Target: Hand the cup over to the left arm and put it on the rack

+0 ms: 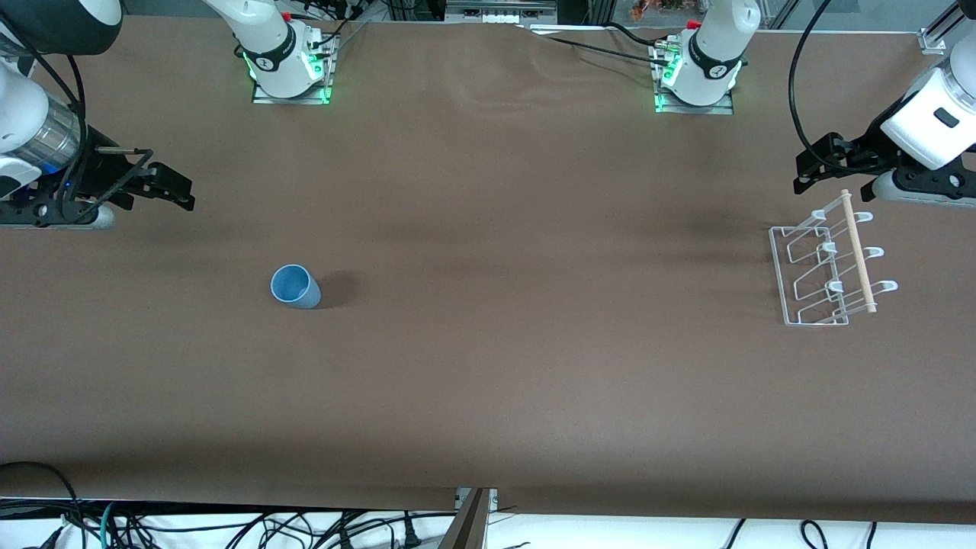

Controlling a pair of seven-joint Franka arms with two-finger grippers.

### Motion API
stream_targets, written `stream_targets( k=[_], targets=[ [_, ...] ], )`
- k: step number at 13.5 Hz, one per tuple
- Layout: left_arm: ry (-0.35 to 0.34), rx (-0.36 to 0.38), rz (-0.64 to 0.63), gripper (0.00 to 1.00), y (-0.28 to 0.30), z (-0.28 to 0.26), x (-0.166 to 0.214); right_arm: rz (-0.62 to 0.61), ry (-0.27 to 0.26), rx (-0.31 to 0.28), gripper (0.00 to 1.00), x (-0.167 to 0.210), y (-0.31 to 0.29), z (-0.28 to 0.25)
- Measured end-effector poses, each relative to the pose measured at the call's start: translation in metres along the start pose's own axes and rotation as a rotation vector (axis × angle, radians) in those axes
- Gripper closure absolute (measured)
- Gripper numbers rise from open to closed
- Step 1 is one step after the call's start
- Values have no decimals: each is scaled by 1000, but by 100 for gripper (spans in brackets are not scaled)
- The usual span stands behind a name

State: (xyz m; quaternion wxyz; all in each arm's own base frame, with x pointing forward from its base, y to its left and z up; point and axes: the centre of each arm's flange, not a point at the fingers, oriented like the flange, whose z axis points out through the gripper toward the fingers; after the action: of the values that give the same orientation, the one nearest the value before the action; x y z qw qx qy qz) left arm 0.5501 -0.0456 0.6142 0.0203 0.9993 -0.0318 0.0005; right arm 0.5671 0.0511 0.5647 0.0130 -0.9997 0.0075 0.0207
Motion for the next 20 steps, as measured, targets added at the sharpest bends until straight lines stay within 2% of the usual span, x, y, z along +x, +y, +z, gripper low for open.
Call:
stream_targets(
  k=[4, 12, 20],
  targets=[
    [0, 0, 0, 0, 0, 0, 0, -7, 44, 2, 0, 8, -2, 1],
    [0, 0, 0, 0, 0, 0, 0, -12, 71, 5, 0, 11, -3, -3],
    [0, 0, 1, 0, 1, 0, 0, -34, 73, 4, 0, 11, -3, -3]
  ],
)
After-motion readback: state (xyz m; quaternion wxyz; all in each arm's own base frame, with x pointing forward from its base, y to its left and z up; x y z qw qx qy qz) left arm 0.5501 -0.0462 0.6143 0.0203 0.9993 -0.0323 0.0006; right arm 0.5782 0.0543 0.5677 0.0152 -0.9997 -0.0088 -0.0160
